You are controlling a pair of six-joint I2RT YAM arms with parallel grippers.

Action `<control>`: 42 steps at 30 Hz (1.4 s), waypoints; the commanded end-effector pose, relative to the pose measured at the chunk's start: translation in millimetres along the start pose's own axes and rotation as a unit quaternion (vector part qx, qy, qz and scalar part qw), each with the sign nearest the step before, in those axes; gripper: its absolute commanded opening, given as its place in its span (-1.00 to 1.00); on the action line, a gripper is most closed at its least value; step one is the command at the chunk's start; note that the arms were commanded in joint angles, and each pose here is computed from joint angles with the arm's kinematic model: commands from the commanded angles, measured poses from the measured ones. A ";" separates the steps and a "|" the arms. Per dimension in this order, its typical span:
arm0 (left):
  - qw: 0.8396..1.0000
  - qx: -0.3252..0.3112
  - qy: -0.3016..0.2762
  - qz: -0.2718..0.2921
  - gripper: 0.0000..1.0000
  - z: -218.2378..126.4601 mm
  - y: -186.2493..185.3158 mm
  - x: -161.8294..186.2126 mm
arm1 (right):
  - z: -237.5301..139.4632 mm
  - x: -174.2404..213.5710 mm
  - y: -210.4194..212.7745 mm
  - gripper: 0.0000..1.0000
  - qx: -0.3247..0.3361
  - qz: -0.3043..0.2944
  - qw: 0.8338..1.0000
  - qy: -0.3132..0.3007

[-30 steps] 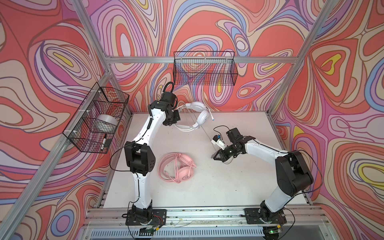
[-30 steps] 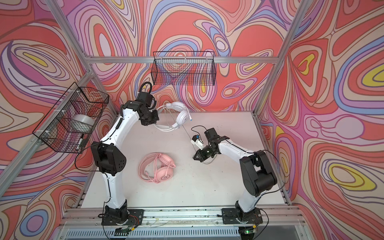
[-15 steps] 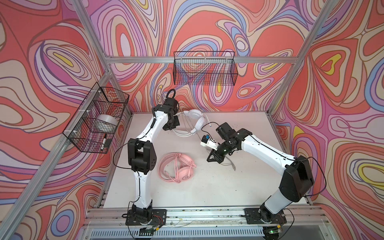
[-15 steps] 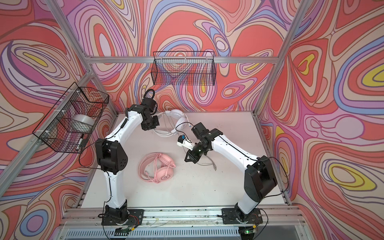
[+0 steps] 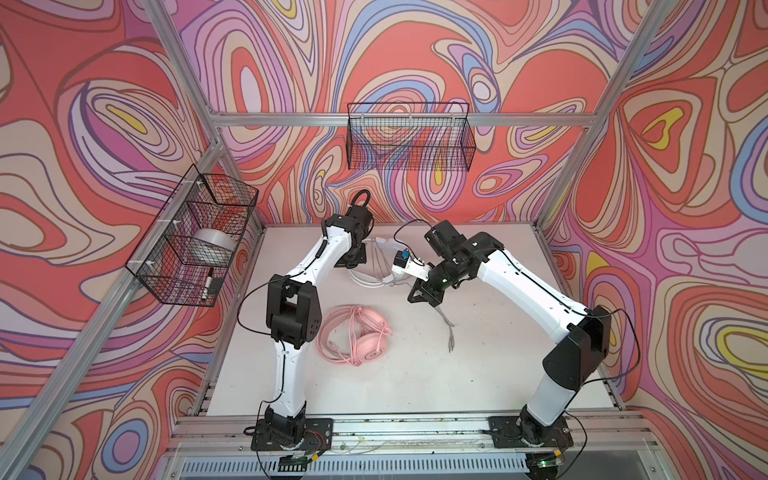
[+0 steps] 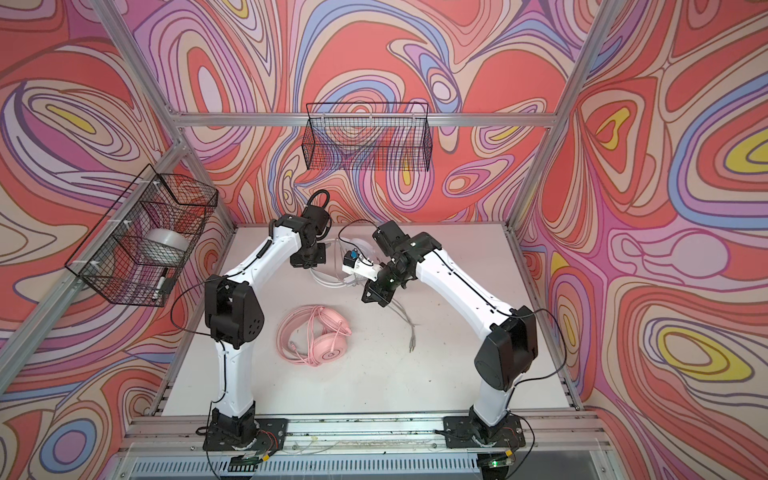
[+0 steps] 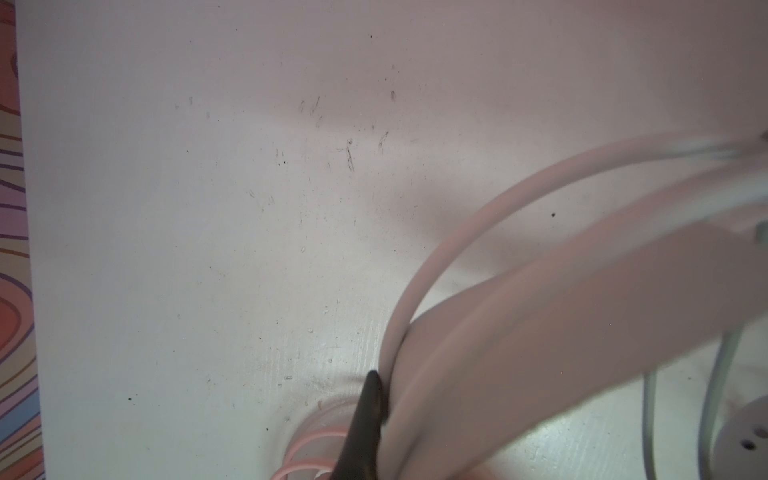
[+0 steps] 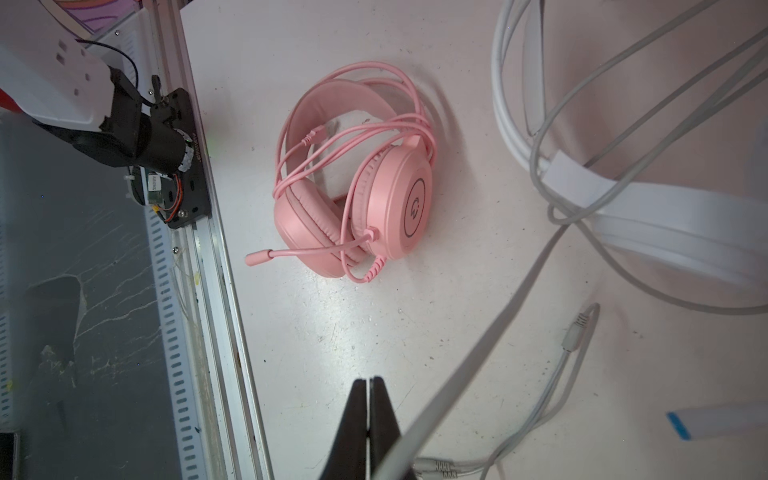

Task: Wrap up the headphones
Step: 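Close the right gripper on the grey cable near its connector, then lift the grey cable up over the white headset with the right gripper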

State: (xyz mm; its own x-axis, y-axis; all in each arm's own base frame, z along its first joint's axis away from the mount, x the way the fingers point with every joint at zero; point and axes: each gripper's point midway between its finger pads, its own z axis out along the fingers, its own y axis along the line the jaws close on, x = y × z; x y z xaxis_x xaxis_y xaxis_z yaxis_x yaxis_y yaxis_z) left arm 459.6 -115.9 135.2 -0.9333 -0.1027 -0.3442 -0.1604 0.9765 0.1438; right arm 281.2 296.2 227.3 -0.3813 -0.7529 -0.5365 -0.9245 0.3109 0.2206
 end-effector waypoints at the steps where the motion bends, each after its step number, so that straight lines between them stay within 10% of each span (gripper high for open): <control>1: 0.998 -0.041 -0.006 0.042 -1.00 -1.6 6.8 -3.2 | -2.7 6.6 -7.2 -1.00 0.021 -0.016 0.999 0.037; 23: 0.971 0.050 -0.016 0.232 -1.00 -25.2 -42.6 14.7 | -45.2 -22.1 -149.6 -1.00 0.219 -0.038 0.975 -0.006; 42: 0.941 0.148 -0.041 0.302 -1.00 -56.6 -80.1 34.4 | -14.8 -39.4 -229.0 -1.00 0.198 0.004 0.978 -0.066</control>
State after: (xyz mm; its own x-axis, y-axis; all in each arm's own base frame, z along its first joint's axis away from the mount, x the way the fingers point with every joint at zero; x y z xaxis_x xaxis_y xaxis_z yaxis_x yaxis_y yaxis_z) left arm 440.1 -197.6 144.9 -0.8404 0.4245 -0.3369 0.4088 0.9047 0.1202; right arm 482.9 251.8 199.8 -0.3520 -0.7330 -0.5821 -0.8672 0.4894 -0.0919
